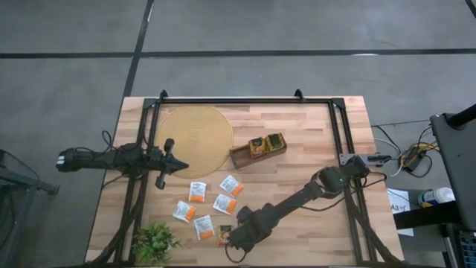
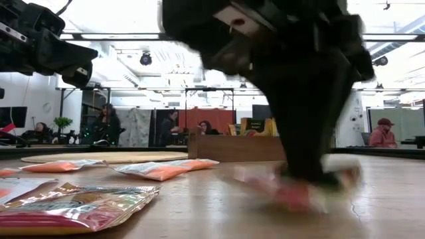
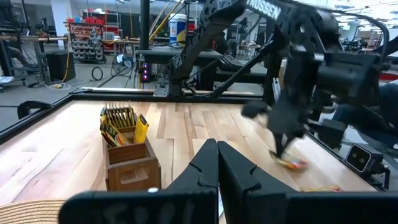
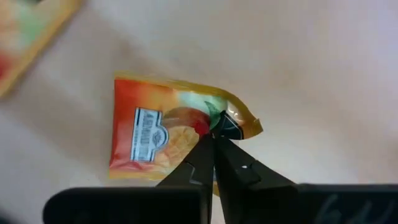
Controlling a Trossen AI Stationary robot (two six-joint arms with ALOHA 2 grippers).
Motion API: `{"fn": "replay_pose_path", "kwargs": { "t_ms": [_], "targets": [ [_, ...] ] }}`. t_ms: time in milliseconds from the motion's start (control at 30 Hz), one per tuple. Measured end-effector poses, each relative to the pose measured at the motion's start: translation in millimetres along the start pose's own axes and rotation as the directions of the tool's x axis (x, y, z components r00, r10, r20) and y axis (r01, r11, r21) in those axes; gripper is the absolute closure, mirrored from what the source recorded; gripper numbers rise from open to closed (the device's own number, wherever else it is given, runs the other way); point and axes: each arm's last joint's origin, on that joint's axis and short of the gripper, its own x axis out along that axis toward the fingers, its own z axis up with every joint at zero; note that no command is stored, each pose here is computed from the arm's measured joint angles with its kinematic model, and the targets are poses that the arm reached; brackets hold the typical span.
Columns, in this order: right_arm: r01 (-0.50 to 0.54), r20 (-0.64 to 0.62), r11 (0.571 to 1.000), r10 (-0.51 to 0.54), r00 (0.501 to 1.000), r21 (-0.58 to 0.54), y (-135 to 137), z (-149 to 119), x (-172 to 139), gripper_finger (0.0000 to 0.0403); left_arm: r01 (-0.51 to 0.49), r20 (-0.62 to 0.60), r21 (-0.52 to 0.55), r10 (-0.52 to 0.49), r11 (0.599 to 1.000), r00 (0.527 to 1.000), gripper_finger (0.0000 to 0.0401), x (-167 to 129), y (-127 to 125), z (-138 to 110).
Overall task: Pick & Place Tea
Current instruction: Put the orange tea bag into the middle section of the wooden organizer
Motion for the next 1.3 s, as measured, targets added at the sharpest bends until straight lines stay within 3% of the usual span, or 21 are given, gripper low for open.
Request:
{"fn": "replay_pose_path", "kwargs": {
  "t_ms": [200, 333, 467, 600, 833, 933, 1133, 1300],
  "targets": [
    [0.164, 0.16, 0.986, -0.164, 0.973, 0.01, -33, 3, -55, 0.0395, 0.001, 0.0, 0.0, -0.001, 1.0, 1.0, 0.0401, 0, 0, 0],
    [0.291, 0.323, 0.956, -0.269, 0.907, -0.021, -53, 9, -81, 0.0395, 0.001, 0.0, 0.0, -0.001, 1.0, 1.0, 0.0401, 0, 0, 0],
    [0.384, 0.466, 0.917, -0.293, 0.835, -0.111, -67, 21, -102, 0.0395, 0.0, 0.0, 0.0, 0.0, 1.0, 1.0, 0.0401, 0, 0, 0],
    [0.493, 0.533, 0.844, -0.324, 0.782, -0.211, -76, 36, -109, 0.0395, 0.0, 0.0, 0.0, 0.0, 1.0, 1.0, 0.0401, 0, 0, 0],
    [0.67, 0.606, 0.662, -0.393, 0.692, -0.336, -93, 66, -116, 0.0395, 0.0, 0.0, 0.0, 0.0, 1.0, 1.0, 0.0401, 0, 0, 0],
    [0.739, 0.641, 0.578, -0.428, 0.637, -0.348, -98, 77, -116, 0.0395, 0.001, 0.0, 0.0, -0.001, 1.0, 1.0, 0.0401, 0, 0, 0],
    [0.812, 0.648, 0.463, -0.504, 0.571, -0.355, -114, 99, -103, 0.0395, 0.001, 0.0, 0.0, -0.001, 1.0, 1.0, 0.0401, 0, 0, 0],
    [0.821, 0.646, 0.444, -0.518, 0.562, -0.358, -132, 110, -93, 0.0395, 0.0, -0.001, 0.0, 0.0, 1.0, 1.0, 0.0401, 0, 0, 0]
  ]
}}
